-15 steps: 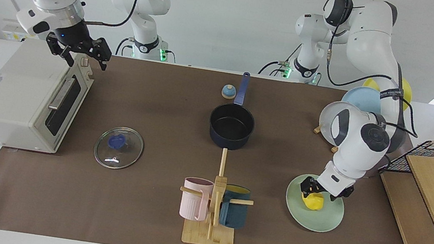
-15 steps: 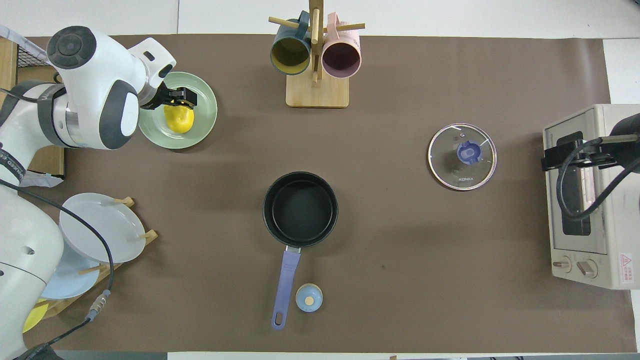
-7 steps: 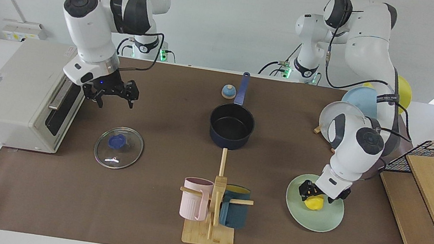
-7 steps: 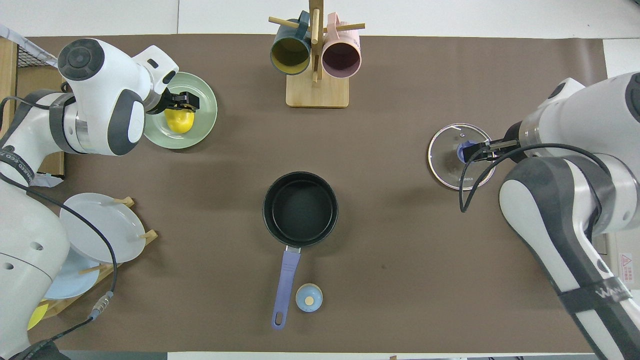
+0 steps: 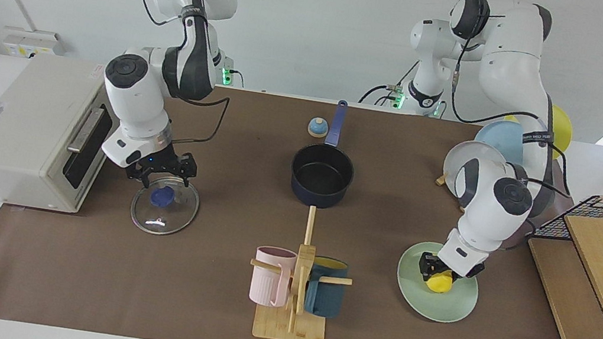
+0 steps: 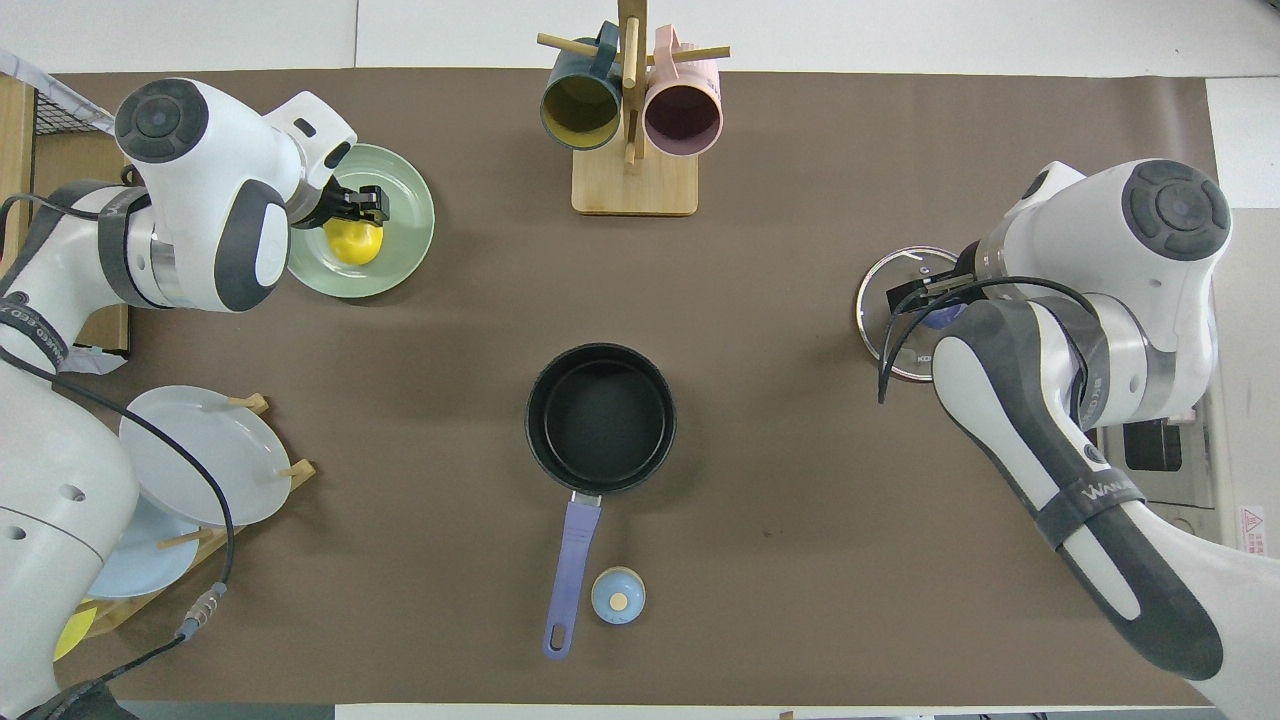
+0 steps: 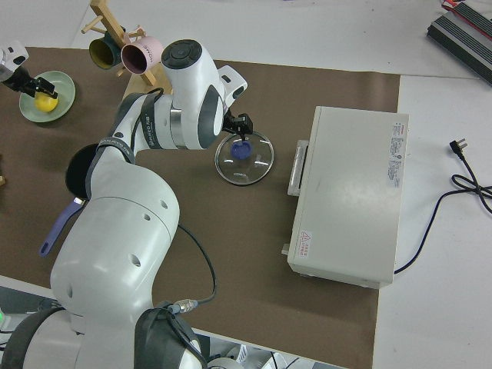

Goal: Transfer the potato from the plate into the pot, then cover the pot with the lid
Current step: 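Grasp the yellow potato with the left gripper while the right gripper reaches the lid, then carry the potato over the pan while the right gripper lifts the lid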

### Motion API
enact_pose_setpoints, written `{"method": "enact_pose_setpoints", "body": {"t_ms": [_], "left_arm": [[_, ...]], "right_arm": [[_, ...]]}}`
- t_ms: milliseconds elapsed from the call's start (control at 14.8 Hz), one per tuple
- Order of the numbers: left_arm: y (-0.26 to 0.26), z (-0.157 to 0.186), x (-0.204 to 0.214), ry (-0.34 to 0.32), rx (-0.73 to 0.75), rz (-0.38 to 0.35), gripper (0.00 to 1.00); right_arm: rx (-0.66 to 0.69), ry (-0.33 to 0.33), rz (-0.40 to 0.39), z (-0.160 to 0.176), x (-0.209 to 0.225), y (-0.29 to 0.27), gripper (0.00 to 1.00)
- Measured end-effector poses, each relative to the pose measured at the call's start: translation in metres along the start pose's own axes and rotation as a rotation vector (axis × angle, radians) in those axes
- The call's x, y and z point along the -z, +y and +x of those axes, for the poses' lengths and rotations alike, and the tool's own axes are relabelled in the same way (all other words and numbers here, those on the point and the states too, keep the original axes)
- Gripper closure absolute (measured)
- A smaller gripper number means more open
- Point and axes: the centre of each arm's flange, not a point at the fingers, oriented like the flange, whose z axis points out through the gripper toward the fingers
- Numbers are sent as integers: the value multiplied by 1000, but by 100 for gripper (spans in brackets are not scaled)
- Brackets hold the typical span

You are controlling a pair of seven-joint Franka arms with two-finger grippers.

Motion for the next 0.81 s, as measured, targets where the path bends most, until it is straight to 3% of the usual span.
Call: {"method": "enact_pose_setpoints", "body": {"t_ms": [270,472,675,810], "left_arm": [[0,8,27,23,2,-1,35],[10,-1,128,7,51,-58,35],[46,-49,233,-41,93,-93,35],[96,-91,266,-68,114,-91,35]], "right_arm": [[65,-11,0,-3,-24,0,0],[64,2,-3,-1,-31,4,0],[46,12,-6,0,-41,16,0],[43,8,-7,0,-45,18,0]]}}
